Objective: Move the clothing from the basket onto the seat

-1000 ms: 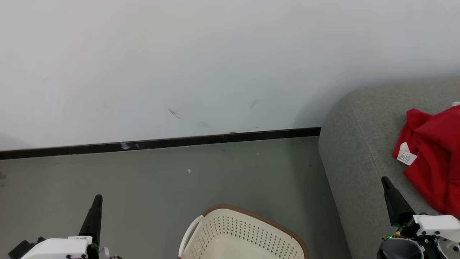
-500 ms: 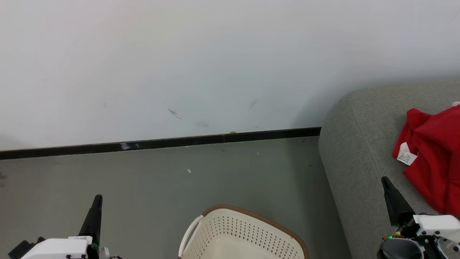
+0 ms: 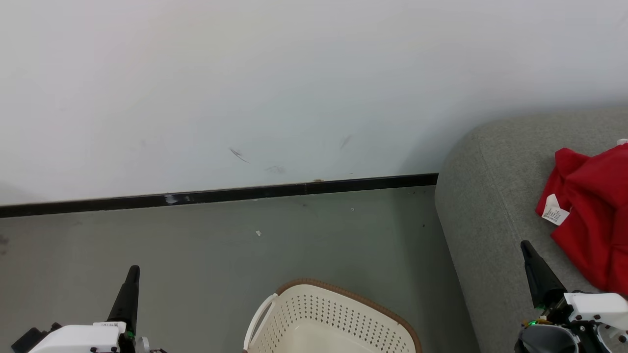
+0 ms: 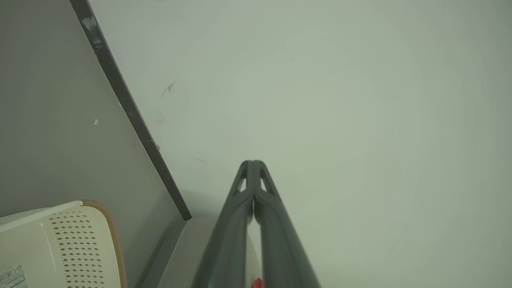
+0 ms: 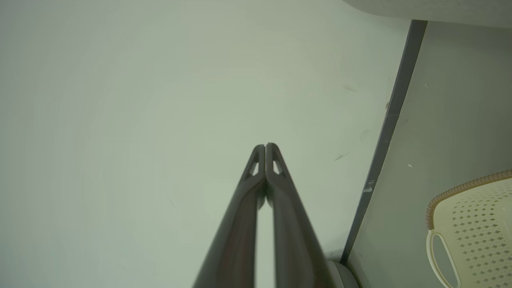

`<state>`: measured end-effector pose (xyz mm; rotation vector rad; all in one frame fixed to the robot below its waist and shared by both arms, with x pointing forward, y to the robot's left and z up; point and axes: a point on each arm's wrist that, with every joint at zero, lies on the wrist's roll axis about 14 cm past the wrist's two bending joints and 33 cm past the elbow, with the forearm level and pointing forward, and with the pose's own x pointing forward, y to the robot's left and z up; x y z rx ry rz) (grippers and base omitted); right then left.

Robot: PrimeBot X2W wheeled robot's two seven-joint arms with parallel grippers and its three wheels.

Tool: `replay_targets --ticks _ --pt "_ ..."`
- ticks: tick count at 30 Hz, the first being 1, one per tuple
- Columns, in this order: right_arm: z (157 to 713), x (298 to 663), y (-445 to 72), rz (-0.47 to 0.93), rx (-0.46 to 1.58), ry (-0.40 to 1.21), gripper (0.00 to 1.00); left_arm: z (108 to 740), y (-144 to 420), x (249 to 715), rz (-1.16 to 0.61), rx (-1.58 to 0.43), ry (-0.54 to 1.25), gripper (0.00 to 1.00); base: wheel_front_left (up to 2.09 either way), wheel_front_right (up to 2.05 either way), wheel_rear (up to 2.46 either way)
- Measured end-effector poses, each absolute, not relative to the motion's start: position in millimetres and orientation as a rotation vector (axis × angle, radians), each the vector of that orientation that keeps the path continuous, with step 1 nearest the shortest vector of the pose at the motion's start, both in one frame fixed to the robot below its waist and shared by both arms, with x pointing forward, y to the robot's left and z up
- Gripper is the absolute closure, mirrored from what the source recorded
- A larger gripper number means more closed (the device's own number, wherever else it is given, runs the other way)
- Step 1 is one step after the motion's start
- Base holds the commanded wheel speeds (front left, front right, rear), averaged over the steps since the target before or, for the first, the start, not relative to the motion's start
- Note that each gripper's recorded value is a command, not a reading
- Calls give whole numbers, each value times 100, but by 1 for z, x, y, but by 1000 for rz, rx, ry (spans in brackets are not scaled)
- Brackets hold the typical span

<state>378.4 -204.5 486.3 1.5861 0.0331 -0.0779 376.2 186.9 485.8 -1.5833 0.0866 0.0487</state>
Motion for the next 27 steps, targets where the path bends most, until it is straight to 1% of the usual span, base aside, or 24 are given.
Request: replay_targets --ticks 27 --pt "486 378 -204 -77 1586 34 100 486 187 376 50 -1584 87 100 0 0 0"
